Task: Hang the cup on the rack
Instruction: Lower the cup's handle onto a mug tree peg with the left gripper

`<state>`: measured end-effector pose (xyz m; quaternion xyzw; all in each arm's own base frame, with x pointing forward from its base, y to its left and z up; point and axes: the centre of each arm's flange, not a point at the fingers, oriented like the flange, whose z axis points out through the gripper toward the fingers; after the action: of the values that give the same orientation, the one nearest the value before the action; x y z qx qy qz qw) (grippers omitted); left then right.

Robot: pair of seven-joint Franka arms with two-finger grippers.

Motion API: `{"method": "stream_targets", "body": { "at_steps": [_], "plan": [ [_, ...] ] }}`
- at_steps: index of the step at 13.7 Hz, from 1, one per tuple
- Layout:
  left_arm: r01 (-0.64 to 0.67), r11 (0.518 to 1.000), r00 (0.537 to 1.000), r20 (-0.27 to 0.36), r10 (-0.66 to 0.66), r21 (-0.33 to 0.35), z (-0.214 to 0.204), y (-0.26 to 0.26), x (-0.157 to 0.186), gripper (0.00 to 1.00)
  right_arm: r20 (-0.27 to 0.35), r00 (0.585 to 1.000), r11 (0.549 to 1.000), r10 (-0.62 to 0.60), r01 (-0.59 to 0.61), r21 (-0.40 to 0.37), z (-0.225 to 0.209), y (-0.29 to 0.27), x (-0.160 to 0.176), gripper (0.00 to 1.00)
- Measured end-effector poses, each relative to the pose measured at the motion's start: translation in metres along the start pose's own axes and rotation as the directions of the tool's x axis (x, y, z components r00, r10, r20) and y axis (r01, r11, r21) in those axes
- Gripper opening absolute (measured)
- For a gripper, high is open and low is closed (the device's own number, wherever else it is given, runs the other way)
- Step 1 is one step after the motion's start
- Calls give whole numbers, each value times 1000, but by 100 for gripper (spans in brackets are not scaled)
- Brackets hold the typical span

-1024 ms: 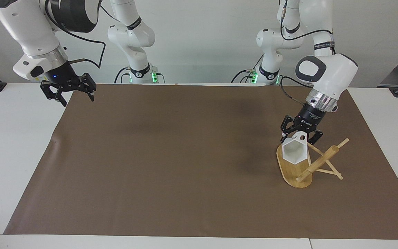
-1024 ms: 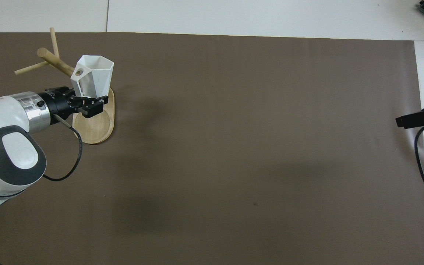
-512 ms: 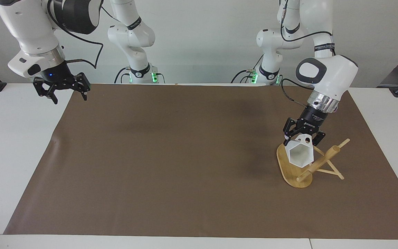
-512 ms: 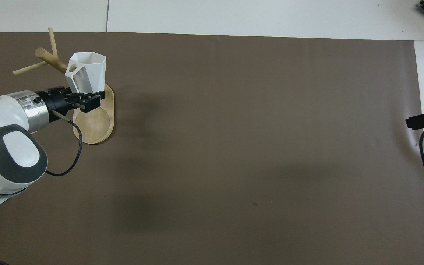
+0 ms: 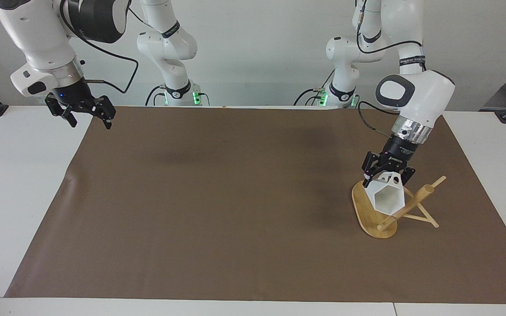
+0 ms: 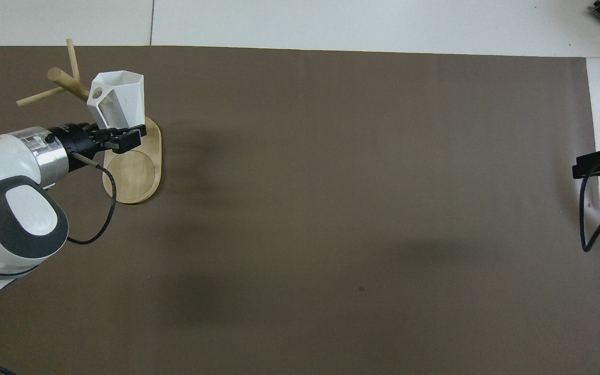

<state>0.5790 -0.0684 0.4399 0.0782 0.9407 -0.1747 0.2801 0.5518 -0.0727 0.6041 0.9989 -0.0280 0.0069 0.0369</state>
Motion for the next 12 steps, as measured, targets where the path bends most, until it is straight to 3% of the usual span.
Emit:
{"method": "stream_targets", "body": {
  "at_steps": [5, 9, 12],
  "plan": [
    [54, 998, 998, 18, -54, -13, 2, 1, -1, 69, -1, 1000, 1000, 22, -22, 4, 0, -4, 0, 100],
    [66, 998, 998, 14, -66, -9, 6, -4, 0, 69, -2, 1000, 997, 27, -27, 70, -1, -11, 1, 100],
    [145, 989, 989, 13, -145, -8, 6, -4, 0, 69, -3, 1000, 996, 30, -30, 85, -1, -11, 1, 100]
  ]
}}
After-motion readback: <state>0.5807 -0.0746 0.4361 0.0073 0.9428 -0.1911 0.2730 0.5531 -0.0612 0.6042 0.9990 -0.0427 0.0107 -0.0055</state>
